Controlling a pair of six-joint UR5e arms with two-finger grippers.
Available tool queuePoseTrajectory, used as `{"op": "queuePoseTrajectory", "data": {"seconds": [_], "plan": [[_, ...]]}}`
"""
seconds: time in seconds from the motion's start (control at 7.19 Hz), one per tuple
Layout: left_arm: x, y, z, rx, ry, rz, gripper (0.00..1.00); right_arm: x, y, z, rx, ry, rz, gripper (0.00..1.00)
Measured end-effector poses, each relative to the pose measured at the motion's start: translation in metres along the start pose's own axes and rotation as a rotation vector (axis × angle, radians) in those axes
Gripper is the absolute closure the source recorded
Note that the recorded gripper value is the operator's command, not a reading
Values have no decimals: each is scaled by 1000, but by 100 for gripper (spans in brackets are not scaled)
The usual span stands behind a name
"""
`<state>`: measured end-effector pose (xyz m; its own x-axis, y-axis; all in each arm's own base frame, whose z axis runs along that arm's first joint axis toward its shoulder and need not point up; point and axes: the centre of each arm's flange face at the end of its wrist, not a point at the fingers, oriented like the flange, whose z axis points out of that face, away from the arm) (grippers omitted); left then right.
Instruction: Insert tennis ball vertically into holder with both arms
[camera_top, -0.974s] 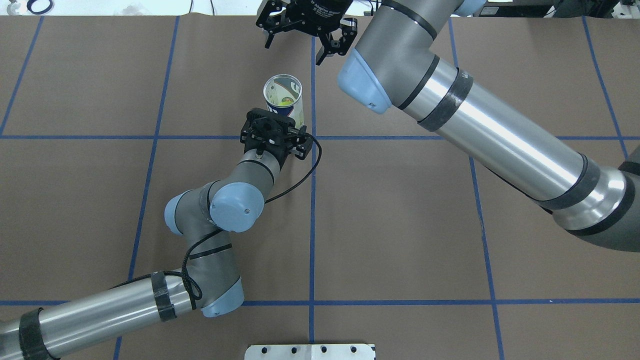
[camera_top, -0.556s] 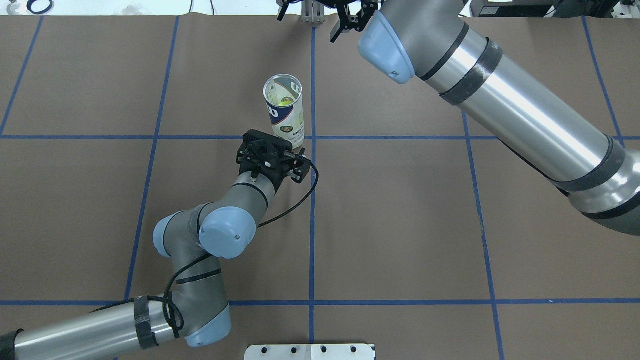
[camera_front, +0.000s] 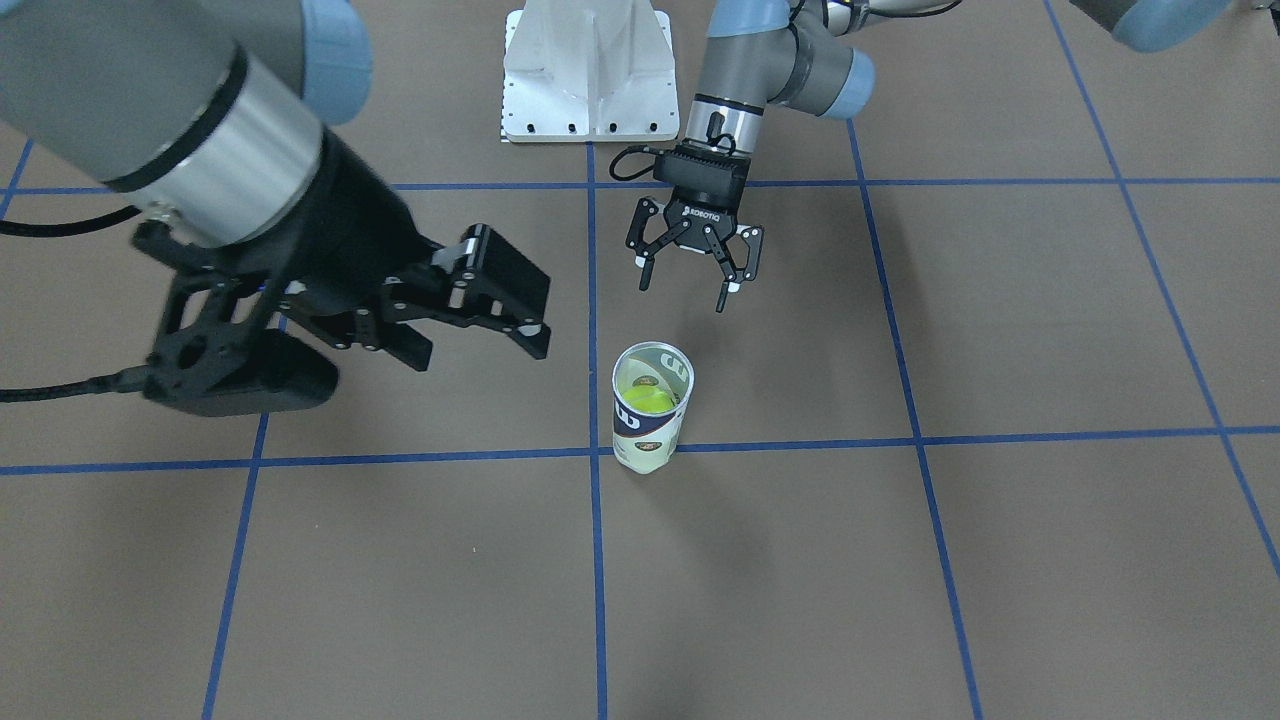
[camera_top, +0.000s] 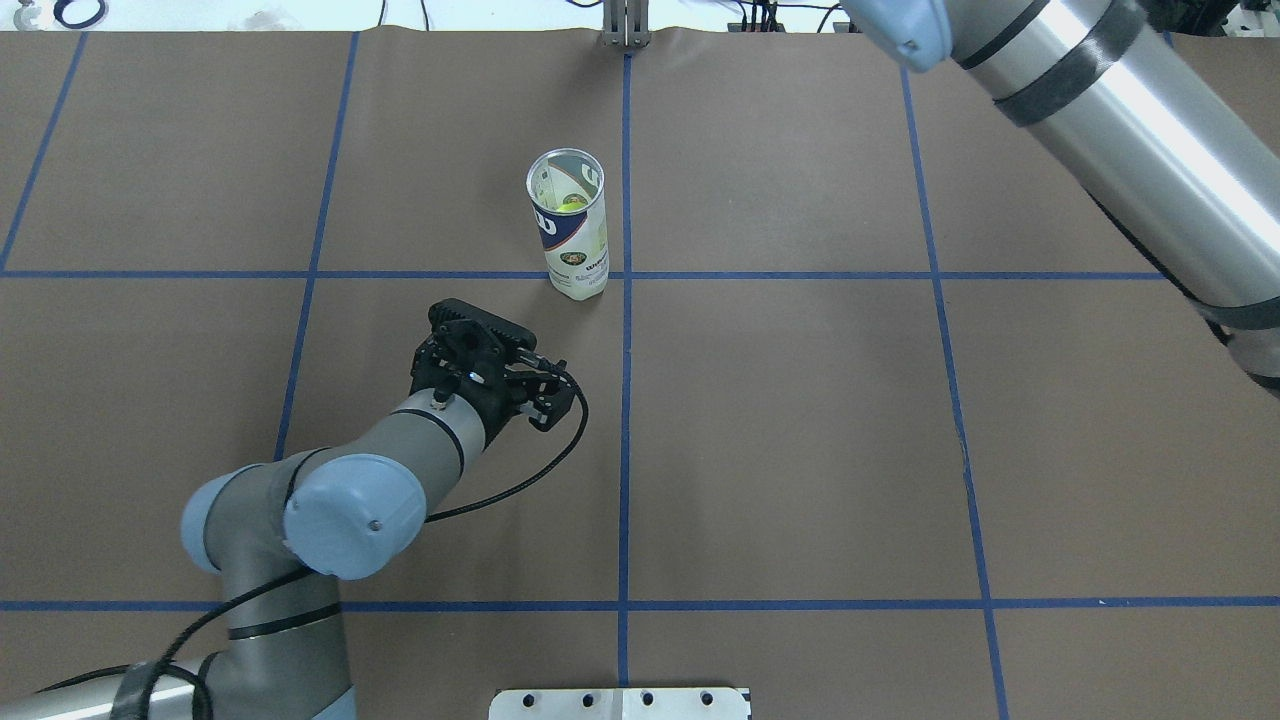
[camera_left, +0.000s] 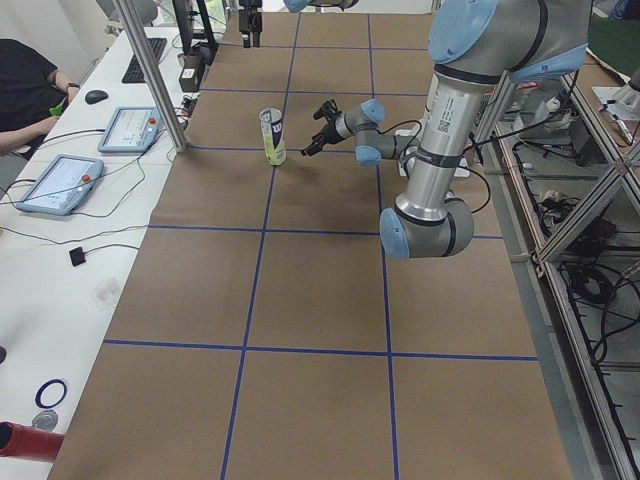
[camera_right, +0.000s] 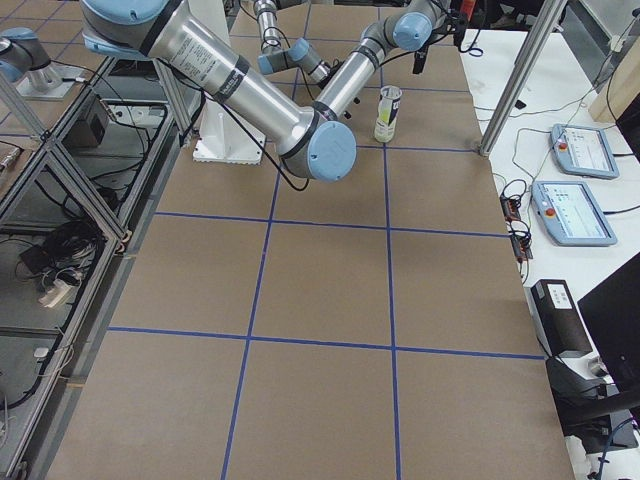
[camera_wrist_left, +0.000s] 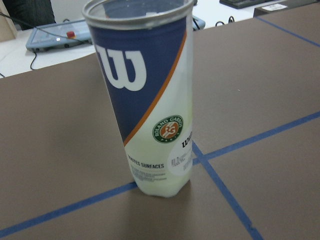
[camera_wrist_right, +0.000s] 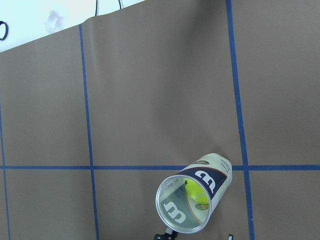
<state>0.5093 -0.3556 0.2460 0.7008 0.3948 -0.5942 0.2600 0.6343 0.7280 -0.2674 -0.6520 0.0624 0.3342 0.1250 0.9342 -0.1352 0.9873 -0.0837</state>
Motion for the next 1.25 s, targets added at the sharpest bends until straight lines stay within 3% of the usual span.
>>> {"op": "queuePoseTrajectory", "data": {"seconds": [0.14, 0.42, 0.7, 0.97, 1.11, 1.25], "plan": [[-29, -25, -16, -13, -5, 13, 0, 51, -8, -11, 16, 17, -31, 1], [-108, -88, -23, 8, -101, -2, 1, 159, -26, -16, 31, 87, -124, 1], [-180, -140, -14, -127, -256, -29, 0, 261, -46, -21, 30, 169, -206, 1], [-218, -183, 9, -211, -384, -58, 0, 335, -50, -23, 17, 229, -240, 1], [-230, -190, 15, -245, -394, -62, 0, 355, -48, -21, 11, 246, -233, 1], [-243, -196, 13, -306, -344, -79, 0, 370, -46, -20, 10, 263, -221, 1]]}}
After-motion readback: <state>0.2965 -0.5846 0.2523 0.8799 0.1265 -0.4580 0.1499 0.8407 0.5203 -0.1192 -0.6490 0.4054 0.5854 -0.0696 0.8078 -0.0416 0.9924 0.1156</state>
